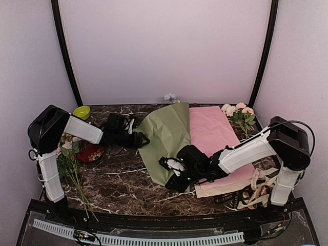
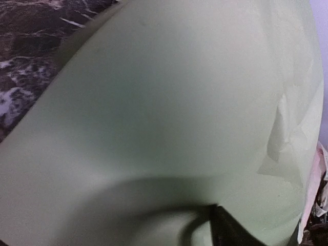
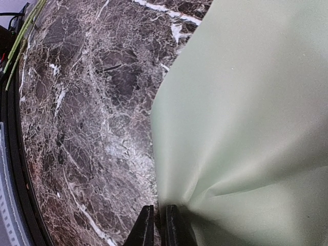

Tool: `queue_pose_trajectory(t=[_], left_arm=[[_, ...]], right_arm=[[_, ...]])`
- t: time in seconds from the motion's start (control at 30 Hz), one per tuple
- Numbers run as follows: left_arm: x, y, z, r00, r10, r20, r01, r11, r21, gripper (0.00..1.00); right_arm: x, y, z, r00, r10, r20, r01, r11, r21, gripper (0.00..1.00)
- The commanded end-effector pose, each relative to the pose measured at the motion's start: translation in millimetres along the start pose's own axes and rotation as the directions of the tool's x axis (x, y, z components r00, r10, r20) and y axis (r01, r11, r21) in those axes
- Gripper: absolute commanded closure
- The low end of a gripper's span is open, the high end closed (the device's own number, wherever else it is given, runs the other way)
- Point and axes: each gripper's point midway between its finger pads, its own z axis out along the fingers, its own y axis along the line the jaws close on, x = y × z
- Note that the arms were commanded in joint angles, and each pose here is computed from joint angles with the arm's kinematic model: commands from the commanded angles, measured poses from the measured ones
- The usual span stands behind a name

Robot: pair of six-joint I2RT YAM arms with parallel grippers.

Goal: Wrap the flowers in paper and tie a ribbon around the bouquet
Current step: Press the fold line of the folded wrapping paper.

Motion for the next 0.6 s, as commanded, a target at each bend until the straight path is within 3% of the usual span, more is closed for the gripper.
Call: queue_pose_trajectory(t=[0.0, 0.1, 0.2, 0.27, 0.33, 0.43, 0.57], left_arm=[[-35.7, 12.5, -52.1, 0.990, 0.113, 0.087, -0.090, 0.968, -0.236, 0.23], [-51.6, 22.1, -92.7, 0.981, 0.144, 0.127, -0.081, 0.909, -0.409, 0.21], [-50.2, -15.3, -110.3, 0.957, 0.259, 0.131, -0.183, 0.888, -0.422, 0.25], [-31.6, -56.4, -103.9, 0.942, 0.316, 0.115, -0.263, 0.905, -0.335, 0.29], [-8.9, -84.5, -88.8, 0.959, 0.265, 0.103, -0.247, 0.956, -0.157, 0.36], [12.8, -92.2, -63.4, 0.983, 0.170, 0.063, -0.168, 0.985, -0.038, 0.43], [25.6, -98.9, -30.8, 0.981, 0.192, 0.004, -0.192, 0.981, 0.027, 0.42]], right_arm=[[25.5, -12.1, 9.1, 0.995, 0.051, -0.082, -0.046, 0.997, 0.060, 0.90], [24.5, -11.4, 9.8, 0.995, 0.053, -0.086, -0.048, 0.997, 0.058, 0.90], [20.1, -10.4, 8.7, 0.996, 0.049, -0.079, -0.044, 0.997, 0.057, 0.90], [17.2, -9.1, 8.1, 0.996, 0.048, -0.073, -0.044, 0.998, 0.053, 0.89], [13.3, -7.9, 7.9, 0.997, 0.047, -0.066, -0.044, 0.998, 0.050, 0.89], [10.4, -6.7, 7.8, 0.997, 0.046, -0.062, -0.044, 0.998, 0.046, 0.89], [8.2, -7.2, 7.8, 0.997, 0.047, -0.057, -0.044, 0.998, 0.050, 0.89]])
